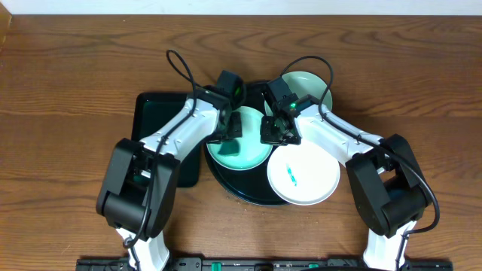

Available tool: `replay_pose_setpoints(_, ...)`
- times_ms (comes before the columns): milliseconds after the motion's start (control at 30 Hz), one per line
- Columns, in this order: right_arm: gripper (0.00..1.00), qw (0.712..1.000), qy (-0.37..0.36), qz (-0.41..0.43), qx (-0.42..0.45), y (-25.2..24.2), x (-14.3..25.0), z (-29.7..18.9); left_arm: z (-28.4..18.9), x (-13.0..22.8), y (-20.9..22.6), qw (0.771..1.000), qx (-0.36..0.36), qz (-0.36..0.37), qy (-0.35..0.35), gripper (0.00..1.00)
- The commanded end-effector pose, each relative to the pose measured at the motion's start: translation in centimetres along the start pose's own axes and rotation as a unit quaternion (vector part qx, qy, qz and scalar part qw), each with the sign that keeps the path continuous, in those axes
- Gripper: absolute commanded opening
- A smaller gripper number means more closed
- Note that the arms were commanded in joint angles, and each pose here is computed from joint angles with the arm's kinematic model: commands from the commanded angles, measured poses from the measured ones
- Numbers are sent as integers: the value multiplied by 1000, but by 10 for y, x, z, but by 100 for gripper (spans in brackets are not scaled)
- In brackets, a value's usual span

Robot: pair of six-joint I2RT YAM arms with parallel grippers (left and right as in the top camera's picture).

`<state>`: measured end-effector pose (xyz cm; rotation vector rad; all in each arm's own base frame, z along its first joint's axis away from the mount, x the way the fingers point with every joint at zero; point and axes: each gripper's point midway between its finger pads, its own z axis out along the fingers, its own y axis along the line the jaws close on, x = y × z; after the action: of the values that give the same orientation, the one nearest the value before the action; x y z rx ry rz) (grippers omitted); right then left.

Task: Clean dirty plates on tray and stack at the side
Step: 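Lift the pale green plate with right gripper, place it right of tray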

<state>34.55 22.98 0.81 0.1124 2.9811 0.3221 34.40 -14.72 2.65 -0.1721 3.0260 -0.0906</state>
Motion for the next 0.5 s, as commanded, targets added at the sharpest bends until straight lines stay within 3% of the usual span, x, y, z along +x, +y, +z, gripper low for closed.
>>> replay_pose_setpoints(0, 1, 1000, 0, 0, 8, -1, 0, 6, -41, -34, 12, 998, -14, -30, -50, 7)
replay_pose_setpoints(233, 1, 1000, 0, -6, 8, -1, 0, 6, -128, -45, 12, 996, 12, -29, -78, 7)
replay_pose_setpoints(467, 1, 997, -11, -73, -15, 13, -7, -6, -165, -43, 48, 993, 12, -54, -101, 8)
